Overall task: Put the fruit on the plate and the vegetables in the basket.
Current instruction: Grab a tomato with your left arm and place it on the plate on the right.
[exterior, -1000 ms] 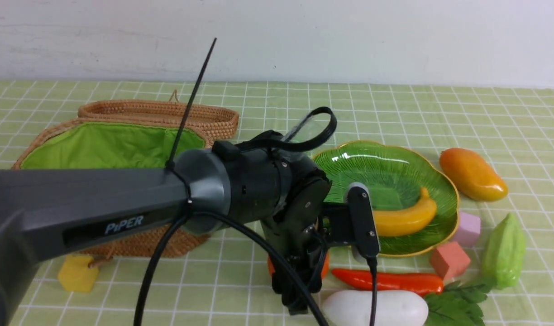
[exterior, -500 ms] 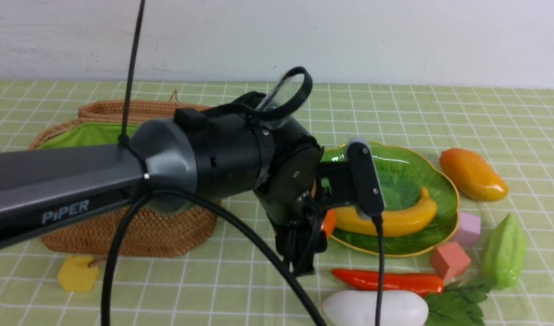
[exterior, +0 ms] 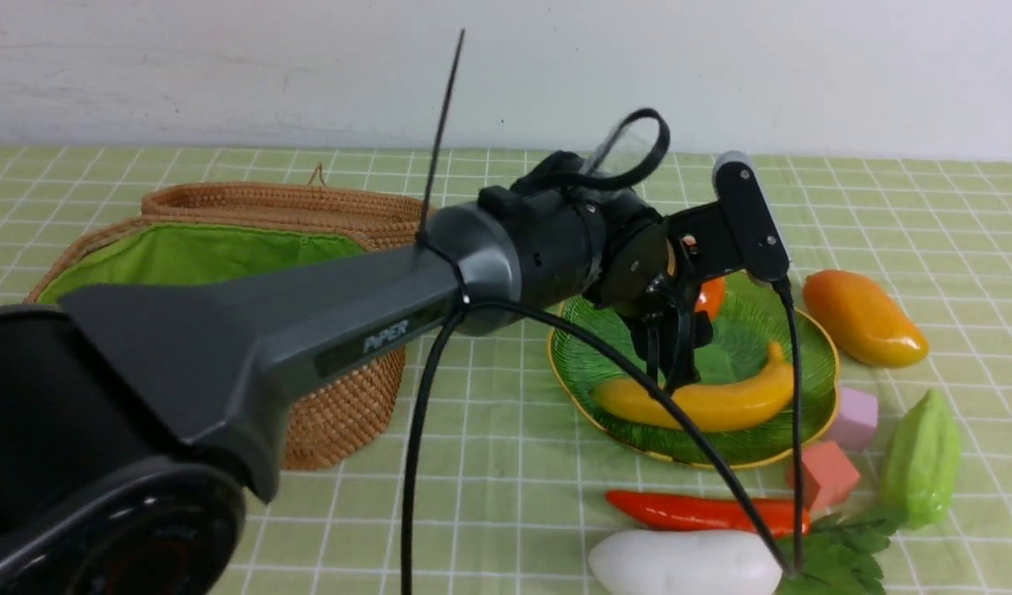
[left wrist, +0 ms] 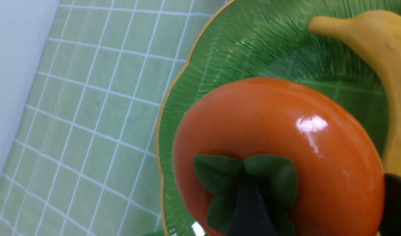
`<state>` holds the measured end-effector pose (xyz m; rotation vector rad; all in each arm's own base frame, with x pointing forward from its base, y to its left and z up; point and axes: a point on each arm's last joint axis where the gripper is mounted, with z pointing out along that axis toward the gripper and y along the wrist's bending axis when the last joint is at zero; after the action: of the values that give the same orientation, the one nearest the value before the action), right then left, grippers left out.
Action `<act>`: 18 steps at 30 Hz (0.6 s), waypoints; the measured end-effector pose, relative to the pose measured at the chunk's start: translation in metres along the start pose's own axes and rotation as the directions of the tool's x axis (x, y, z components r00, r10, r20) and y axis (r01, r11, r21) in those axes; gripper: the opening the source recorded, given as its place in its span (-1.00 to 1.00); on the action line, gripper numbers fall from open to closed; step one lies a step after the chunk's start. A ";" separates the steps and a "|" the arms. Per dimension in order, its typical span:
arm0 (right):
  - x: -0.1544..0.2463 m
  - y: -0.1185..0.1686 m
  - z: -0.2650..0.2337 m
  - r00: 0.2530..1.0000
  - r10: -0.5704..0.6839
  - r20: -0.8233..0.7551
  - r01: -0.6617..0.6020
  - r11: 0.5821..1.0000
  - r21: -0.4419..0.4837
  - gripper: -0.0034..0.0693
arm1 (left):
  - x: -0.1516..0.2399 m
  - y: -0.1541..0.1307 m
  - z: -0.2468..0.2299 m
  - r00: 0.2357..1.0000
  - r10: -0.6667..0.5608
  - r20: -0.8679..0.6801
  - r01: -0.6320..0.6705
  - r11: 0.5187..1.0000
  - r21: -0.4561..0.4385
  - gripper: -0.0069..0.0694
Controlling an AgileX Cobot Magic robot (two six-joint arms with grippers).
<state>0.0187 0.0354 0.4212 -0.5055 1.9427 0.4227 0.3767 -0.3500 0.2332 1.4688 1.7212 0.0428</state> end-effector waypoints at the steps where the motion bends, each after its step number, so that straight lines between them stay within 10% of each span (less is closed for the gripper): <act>1: 0.000 0.000 0.000 1.000 0.000 0.000 0.000 1.000 0.000 -0.56 | 0.000 0.000 0.000 1.000 0.000 0.003 0.000 1.000 -0.002 0.37; 8: 0.002 0.001 0.000 1.000 0.000 -0.025 0.000 1.000 -0.006 -0.56 | 0.003 -0.004 0.008 1.000 -0.018 0.000 0.018 1.000 0.013 0.38; 18: 0.003 0.001 0.000 1.000 0.000 -0.028 0.000 1.000 -0.007 -0.54 | 0.000 -0.001 -0.012 0.997 -0.056 -0.058 0.059 0.996 0.061 0.91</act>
<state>0.0173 0.0355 0.4189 -0.5187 1.9689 0.4248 0.3689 -0.3446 0.2402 1.4753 1.8242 -0.0010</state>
